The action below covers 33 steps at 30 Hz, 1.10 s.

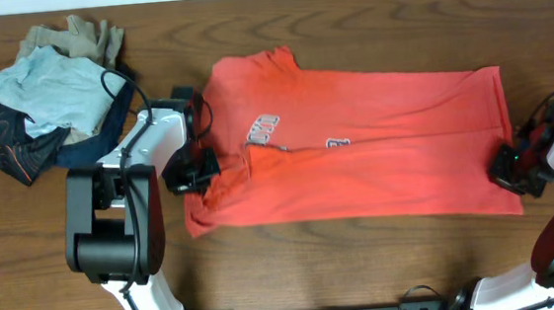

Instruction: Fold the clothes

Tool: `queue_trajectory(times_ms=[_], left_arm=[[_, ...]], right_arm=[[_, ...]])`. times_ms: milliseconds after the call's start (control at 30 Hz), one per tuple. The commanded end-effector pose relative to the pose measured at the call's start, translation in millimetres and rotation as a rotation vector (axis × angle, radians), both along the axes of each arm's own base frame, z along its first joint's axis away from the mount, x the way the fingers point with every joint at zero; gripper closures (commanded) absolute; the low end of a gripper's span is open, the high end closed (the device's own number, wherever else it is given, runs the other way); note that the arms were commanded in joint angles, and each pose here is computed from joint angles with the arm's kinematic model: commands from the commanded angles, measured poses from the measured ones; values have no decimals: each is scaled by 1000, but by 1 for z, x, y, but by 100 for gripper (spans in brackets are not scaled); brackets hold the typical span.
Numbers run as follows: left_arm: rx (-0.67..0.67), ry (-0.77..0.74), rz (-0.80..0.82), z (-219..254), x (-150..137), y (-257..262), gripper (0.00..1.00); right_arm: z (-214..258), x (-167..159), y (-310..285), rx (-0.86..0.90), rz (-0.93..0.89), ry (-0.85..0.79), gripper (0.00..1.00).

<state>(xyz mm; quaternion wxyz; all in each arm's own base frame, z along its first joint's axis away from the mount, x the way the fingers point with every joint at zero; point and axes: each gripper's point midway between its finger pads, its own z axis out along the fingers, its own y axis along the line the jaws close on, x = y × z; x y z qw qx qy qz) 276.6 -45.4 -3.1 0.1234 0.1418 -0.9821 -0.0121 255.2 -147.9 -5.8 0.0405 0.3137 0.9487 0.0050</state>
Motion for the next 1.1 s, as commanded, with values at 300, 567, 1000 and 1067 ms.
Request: queue_trajectory(times_ms=[300,567,1000,1067], left_arm=[[-55,-66,24,35,21,-11,93],[-126,-630,-91,121,146,-27,41],[-165,-980,-100,94,259,-44,30],[-177,-991,-104,77,269,-47,30]], right_arm=[[22,26,-16,-13,52,-17,73],[83,74,-3,6,127,-144,58],[98,86,55,183,242,-179,48],[98,84,59,189,249,-168,48]])
